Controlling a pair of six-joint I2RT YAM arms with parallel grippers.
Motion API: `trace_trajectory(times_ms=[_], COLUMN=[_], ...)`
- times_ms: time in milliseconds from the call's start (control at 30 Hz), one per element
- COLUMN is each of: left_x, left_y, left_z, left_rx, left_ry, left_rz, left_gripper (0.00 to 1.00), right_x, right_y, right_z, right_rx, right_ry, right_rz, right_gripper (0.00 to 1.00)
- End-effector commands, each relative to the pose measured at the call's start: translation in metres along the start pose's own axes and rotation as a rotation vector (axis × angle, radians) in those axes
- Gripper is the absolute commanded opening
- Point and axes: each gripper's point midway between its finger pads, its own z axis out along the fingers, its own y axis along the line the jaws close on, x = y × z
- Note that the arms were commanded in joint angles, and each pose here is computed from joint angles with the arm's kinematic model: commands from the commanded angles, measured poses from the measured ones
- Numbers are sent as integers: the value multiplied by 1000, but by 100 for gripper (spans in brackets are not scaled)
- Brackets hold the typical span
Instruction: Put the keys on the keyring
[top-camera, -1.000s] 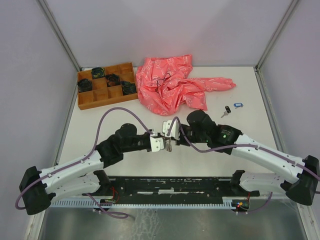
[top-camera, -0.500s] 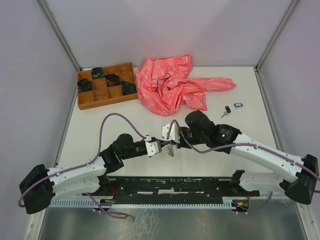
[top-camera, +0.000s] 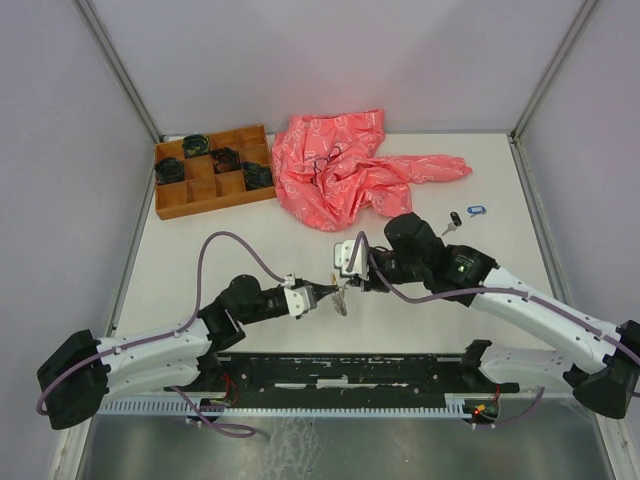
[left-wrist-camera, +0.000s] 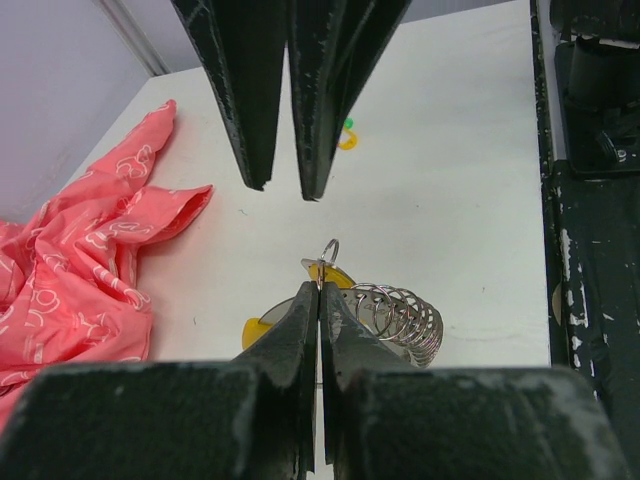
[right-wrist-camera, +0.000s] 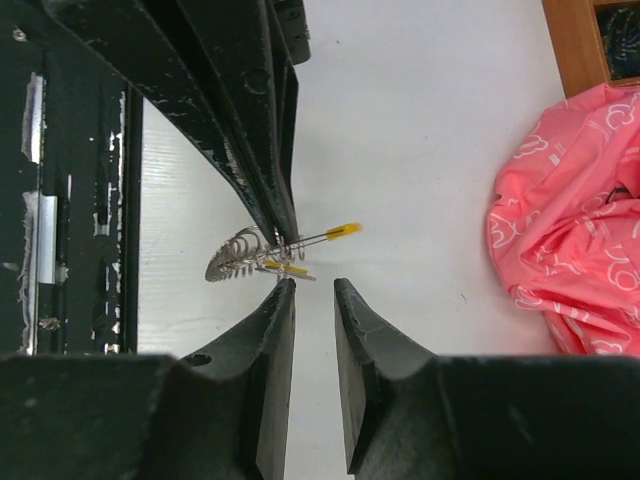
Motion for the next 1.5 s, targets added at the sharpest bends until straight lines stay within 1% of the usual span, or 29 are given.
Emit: trace_trajectory(times_ms=[0, 233, 500, 733, 833, 967, 1000, 1233, 1467], left_x=[-34, -40, -44, -44, -45, -44, -43, -37, -37], left_y=[13, 19, 18, 17, 17, 17, 17, 17, 16], left_z=[1, 1, 2, 3, 3, 4, 5, 13, 18], left_rx=[-58, -81, -77, -72, -71, -68, -65, -45, -30], left_ry=[-121, -134, -152, -155, -158, -149, -141, -99, -77], left_rz=[-6, -20, -24, -28, -27, -27, -27, -34, -20], left_gripper=[3, 3, 3, 3, 3, 3, 3, 3, 3], right_x=[-10, -1, 5, 7, 6, 3, 1, -13, -11], right_y=[10, 13, 7, 1, 0, -1, -1, -2, -2], right_z=[1, 7, 10, 11, 11, 9, 8, 2, 6], right_rx=[-44, -29, 13, 45, 48, 46, 45, 34, 21], right_ry=[-69, -90, -78, -70, -68, -71, -75, -110, -90], right_rz=[1, 22, 36, 48, 51, 52, 51, 42, 45], right_gripper=[31, 31, 26, 23, 17, 2, 1, 1, 1])
